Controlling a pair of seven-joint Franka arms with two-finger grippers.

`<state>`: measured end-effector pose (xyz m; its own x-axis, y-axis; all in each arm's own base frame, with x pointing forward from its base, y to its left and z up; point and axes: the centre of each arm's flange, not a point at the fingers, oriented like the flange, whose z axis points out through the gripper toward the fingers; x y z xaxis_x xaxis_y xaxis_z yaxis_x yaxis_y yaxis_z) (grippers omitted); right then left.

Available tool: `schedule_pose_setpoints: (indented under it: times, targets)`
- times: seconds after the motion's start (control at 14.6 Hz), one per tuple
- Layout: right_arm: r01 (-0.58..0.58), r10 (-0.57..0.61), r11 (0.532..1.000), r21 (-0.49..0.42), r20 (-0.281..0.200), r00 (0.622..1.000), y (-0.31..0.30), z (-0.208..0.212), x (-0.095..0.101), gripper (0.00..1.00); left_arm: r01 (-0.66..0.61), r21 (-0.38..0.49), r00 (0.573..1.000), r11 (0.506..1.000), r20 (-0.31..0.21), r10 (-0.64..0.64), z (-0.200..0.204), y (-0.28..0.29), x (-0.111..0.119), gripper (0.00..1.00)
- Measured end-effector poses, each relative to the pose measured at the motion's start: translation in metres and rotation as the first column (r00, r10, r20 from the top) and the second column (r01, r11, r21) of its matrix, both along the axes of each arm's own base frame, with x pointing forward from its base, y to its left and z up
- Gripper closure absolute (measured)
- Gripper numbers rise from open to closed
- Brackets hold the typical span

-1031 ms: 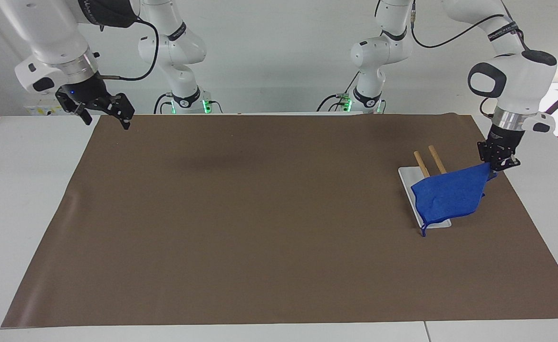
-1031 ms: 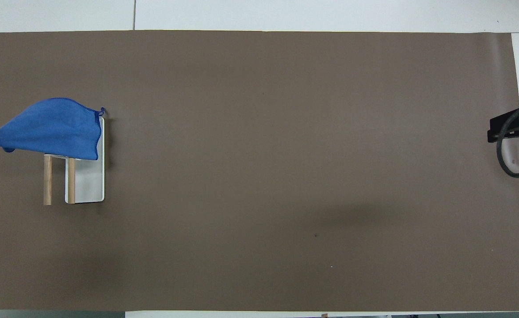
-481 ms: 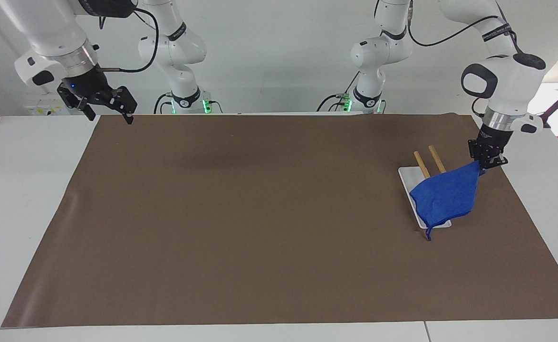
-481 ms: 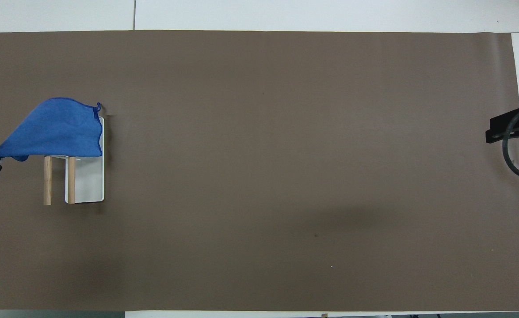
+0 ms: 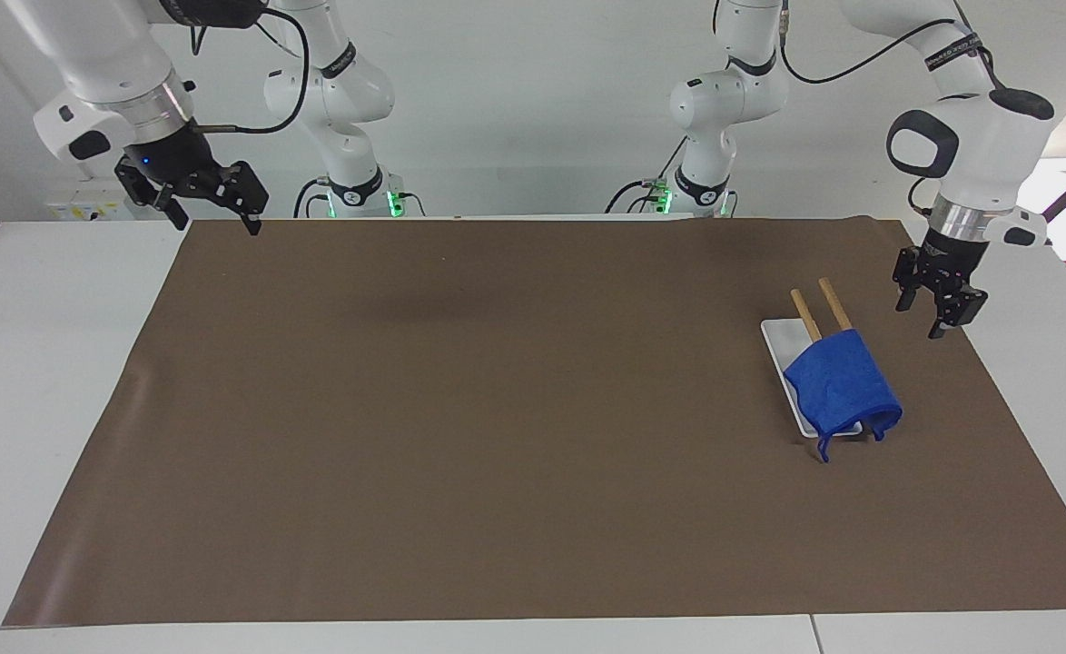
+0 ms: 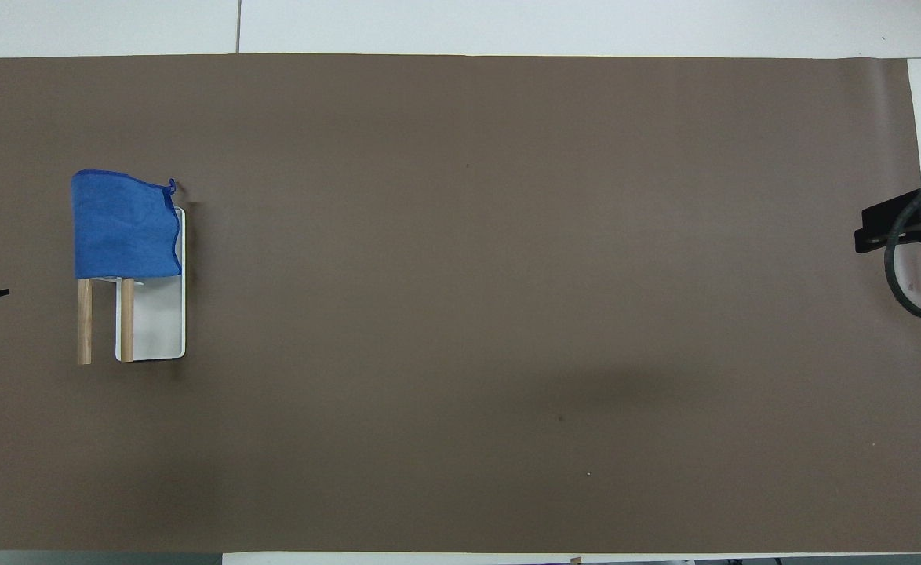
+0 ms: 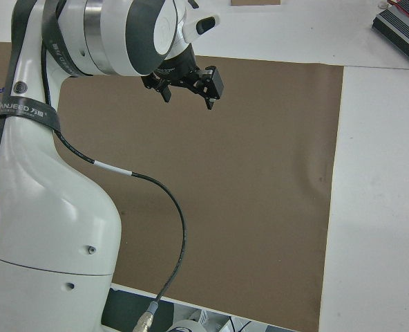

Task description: Right arm passes towel to left arm to hang

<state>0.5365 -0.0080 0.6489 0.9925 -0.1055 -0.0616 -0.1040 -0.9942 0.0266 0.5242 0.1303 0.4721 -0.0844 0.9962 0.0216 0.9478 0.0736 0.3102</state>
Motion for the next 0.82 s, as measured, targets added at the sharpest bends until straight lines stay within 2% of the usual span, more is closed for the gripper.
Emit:
schedule_pose_setpoints:
  times: [0.07,0.27,0.41,0.62,0.82]
  targets:
    - [0.000,0.000,1.000,0.000,-0.001,1.000,0.000,0.000,0.000,0.00,0.014,0.005,1.000,1.000,0.017,-0.014,0.013,-0.005,0.008,0.01]
    - [0.000,0.000,1.000,0.000,-0.002,1.000,0.000,-0.001,0.001,0.00,0.131,0.041,0.989,0.990,0.066,-0.134,0.044,-0.040,0.035,0.00]
    - [0.001,-0.001,1.000,0.000,-0.003,1.000,-0.001,-0.002,0.001,0.00,0.261,0.075,0.961,0.962,0.068,-0.266,0.052,-0.073,0.049,0.00]
    - [0.001,-0.001,1.000,0.000,-0.004,1.000,0.000,-0.002,0.001,0.00,0.425,0.122,0.900,0.897,0.048,-0.433,0.057,-0.108,0.058,0.00]
    - [0.001,-0.001,1.000,0.000,-0.004,1.000,0.000,-0.002,0.001,0.00,0.619,0.162,0.782,0.769,-0.038,-0.622,0.073,-0.121,0.057,0.00]
